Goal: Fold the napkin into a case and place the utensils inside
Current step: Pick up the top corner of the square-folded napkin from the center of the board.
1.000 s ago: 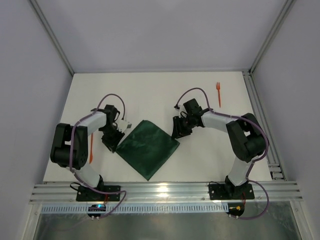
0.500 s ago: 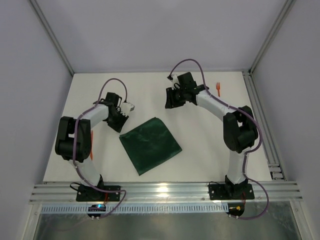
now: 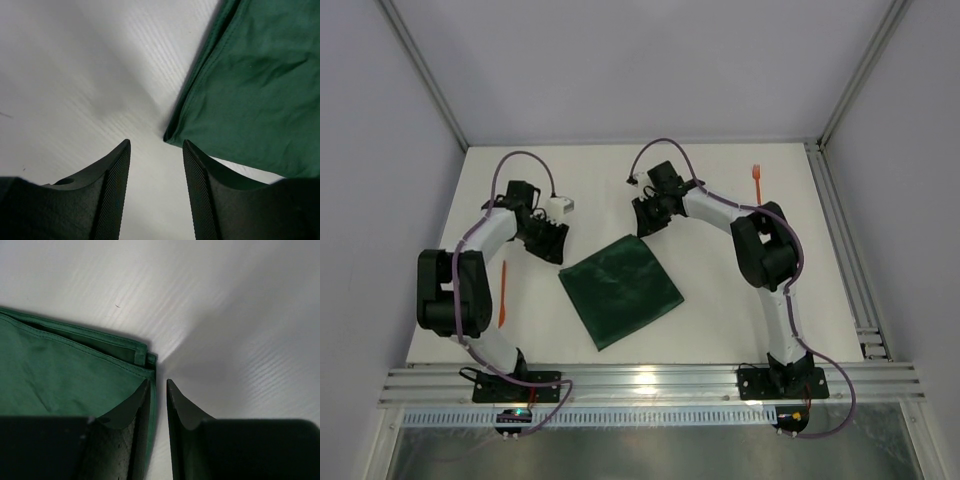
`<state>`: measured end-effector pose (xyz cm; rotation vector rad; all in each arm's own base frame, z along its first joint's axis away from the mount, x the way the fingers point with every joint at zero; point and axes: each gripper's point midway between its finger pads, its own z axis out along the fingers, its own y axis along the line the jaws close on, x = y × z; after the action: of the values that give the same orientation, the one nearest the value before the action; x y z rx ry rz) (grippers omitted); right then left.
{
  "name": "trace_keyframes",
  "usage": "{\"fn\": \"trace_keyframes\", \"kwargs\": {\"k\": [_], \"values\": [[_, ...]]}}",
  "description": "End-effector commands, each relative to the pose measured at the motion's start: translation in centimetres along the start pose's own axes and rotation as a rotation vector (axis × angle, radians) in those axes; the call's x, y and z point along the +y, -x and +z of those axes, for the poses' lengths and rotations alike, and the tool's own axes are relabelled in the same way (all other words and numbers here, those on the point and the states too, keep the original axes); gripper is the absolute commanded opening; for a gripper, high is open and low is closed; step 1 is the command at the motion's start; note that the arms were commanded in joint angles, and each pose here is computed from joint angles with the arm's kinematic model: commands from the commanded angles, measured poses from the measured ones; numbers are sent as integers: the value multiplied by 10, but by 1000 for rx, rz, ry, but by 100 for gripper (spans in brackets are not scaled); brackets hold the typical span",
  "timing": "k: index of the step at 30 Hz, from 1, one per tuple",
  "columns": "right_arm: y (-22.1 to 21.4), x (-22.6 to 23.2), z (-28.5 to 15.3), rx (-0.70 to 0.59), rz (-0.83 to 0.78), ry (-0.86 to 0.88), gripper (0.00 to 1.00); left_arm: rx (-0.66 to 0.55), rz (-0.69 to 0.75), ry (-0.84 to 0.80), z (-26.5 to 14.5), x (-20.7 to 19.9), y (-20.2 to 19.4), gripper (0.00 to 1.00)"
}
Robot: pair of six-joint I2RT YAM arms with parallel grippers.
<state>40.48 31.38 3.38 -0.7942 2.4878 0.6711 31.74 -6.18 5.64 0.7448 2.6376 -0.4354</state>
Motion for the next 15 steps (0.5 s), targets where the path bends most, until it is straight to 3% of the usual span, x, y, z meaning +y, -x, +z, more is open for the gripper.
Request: {"fn": "trace_keyframes", "kwargs": {"k": [1, 10, 15], "values": [[26, 2, 1, -65, -66, 10, 23, 0, 35, -77, 10, -22, 4, 50], [15, 5, 12, -33, -56, 51, 24, 45, 35, -80, 27, -22, -5, 41], [7, 12, 16, -14, -59, 93, 27, 71, 31, -92, 31, -24, -13, 23]]}}
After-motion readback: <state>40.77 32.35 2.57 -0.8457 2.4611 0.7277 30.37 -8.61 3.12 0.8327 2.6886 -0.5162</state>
